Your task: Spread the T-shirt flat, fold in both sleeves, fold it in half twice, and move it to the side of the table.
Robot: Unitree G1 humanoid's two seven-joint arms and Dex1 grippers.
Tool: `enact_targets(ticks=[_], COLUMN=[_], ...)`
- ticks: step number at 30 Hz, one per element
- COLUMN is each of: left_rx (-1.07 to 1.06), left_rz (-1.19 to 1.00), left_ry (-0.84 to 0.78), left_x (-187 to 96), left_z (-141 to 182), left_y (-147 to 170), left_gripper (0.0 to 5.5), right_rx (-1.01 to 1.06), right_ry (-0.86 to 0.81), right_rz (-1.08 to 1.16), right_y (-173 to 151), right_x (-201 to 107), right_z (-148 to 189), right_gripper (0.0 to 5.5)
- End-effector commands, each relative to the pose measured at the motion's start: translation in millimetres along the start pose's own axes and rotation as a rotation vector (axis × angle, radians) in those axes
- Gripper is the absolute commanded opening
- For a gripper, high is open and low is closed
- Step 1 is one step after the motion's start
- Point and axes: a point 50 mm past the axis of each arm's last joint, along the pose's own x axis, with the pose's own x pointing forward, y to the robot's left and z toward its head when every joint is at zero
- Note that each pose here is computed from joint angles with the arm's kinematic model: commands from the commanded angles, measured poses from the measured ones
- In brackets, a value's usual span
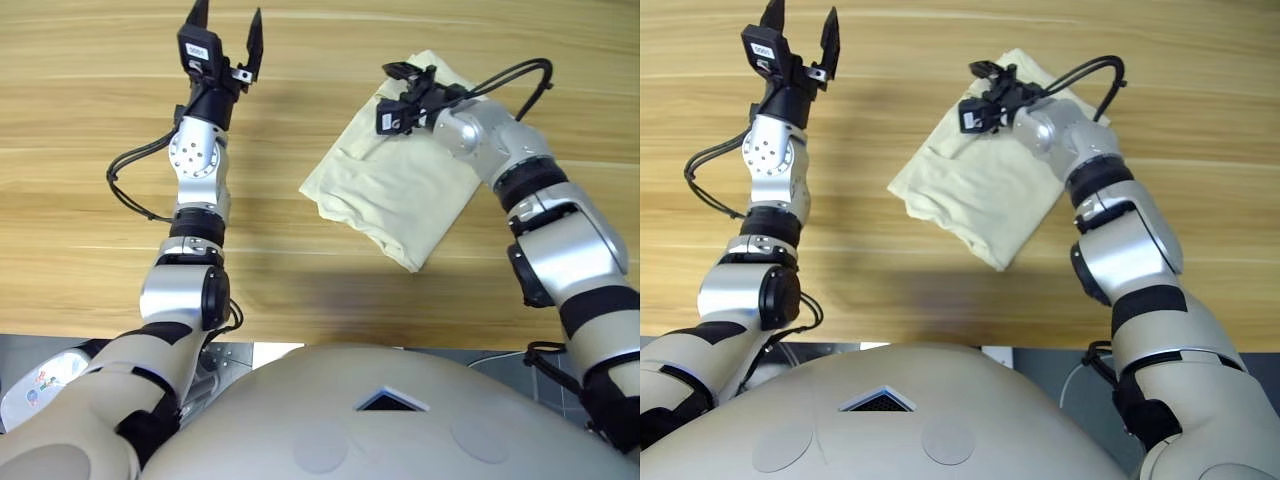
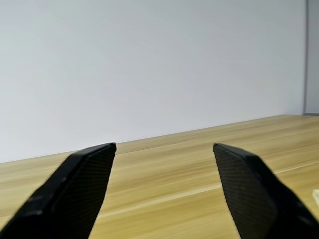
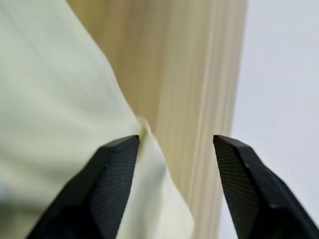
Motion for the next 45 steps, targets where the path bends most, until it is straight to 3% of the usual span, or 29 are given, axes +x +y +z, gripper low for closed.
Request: enact_targets(ticks=[1,5,8,13,17,26,28,31,34,37,39,42,45], left_rx=[-0.008,-0.008,-0.007,-0.017,-0.026,-0.021,-0.014,0.016,0.065,0.251,0.516,0.749,0.767], left_rz=[0.005,0.004,0.032,0.058,0.038,0.047,0.061,0.087,0.127,0.050,-0.205,-0.682,-1.057], left_ry=[-0.002,-0.011,-0.002,0.013,0.003,0.005,0.010,0.016,-0.044,-0.132,-0.098,0.165,0.358], left_x=[-0.5,-0.6,-4.4,-6.3,-0.2,-2.8,-3.7,-4.8,-12.4,-30.9,-60.1,-141.3,-221.5], left_z=[0.7,2.8,1.3,-1.7,1.1,0.8,0.5,-0.1,8.2,23.0,23.3,-2.7,-12.1], left_y=[-1.9,-1.3,5.3,7.7,2.6,6.2,11.0,19.3,39.1,52.9,49.1,29.8,-4.1], left_gripper=[3.63,3.63,3.63,3.63,3.63,3.63,3.63,3.63,3.63,3.63,3.63,3.63,3.63], right_rx=[-0.034,-0.029,-0.033,-0.103,-0.142,-0.143,-0.111,-0.005,0.170,0.403,0.442,0.192,0.070], right_ry=[-0.018,-0.066,-0.119,-0.357,-0.521,-0.601,-0.610,-0.627,-0.646,-0.543,-0.357,0.041,0.164], right_rz=[0.049,0.064,-0.025,-0.015,0.043,0.113,0.019,-0.283,-0.648,-0.859,-0.852,-0.552,-0.214], right_y=[7.8,16.9,5.3,19.5,43.7,64.6,53.4,10.8,-34.5,-52.4,-35.8,29.6,94.4], right_x=[7.1,14.7,16.7,16.4,4.1,-27.9,-29.5,-32.7,-66.9,-110.9,-143.8,-184.0,-213.0], right_z=[9.1,25.9,34.5,72.9,99.6,114.2,119.4,126.1,115.9,76.6,26.3,-52.1,-70.4], right_gripper=[2.77,2.77,2.77,2.77,2.77,2.77,2.77,2.77,2.77,2.77,2.77,2.77,2.77])
